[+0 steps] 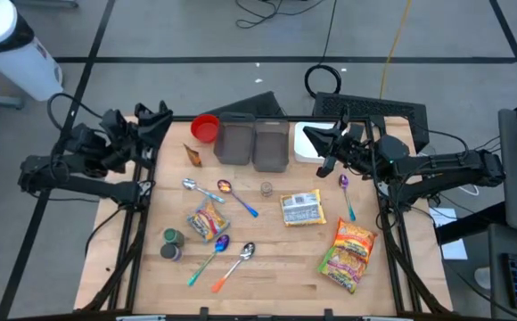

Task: Pick & Place Food Item
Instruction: Put the orange seasoning pack into the white bin

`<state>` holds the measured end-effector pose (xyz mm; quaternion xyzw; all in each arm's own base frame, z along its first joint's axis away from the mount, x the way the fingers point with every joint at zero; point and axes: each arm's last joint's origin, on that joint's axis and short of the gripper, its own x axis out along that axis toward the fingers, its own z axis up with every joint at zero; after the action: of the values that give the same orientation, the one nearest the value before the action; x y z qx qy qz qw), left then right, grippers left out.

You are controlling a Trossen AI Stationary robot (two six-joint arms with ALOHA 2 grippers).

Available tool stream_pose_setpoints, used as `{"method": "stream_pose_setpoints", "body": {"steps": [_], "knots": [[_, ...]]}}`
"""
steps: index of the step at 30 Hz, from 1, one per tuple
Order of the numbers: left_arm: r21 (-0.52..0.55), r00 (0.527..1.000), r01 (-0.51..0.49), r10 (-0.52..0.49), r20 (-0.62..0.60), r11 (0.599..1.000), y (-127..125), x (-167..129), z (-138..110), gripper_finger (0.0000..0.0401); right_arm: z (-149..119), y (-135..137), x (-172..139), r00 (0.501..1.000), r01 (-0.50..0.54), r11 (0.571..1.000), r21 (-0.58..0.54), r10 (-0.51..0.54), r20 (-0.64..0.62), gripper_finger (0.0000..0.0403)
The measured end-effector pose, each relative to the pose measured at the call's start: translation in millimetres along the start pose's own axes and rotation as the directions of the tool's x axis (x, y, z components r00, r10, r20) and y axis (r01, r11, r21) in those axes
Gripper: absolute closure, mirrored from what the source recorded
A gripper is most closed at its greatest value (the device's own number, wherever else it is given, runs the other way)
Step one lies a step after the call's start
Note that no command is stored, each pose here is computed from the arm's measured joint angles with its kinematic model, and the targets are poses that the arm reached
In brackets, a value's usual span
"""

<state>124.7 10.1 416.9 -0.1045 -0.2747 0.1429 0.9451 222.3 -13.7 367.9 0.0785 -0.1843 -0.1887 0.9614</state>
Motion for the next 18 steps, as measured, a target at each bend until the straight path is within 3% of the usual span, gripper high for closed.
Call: {"method": "stream_pose_setpoints", "body": {"steps": [4,8,13,18], "knots": [[0.003,0.993,-0.112,0.112,-0.030,0.994,5,-7,1,0.0218,0,0,0,1.000,0.000,1.000,0.028,0.000,0.000,0.0378],[0.068,0.987,-0.147,0.150,-0.054,0.987,7,-10,0,0.0171,0,0,0,1.000,0.005,0.998,0.055,-0.005,0.000,0.0337],[0.017,0.984,-0.157,0.158,-0.082,0.987,6,0,-11,0.0147,0,0,0,1.000,0.003,0.999,0.051,-0.003,0.000,0.0270],[0.213,0.947,-0.165,0.215,-0.238,0.963,8,1,-27,0.0146,0,0,0,1.000,0.003,0.998,0.056,-0.002,-0.002,0.0229]]}}
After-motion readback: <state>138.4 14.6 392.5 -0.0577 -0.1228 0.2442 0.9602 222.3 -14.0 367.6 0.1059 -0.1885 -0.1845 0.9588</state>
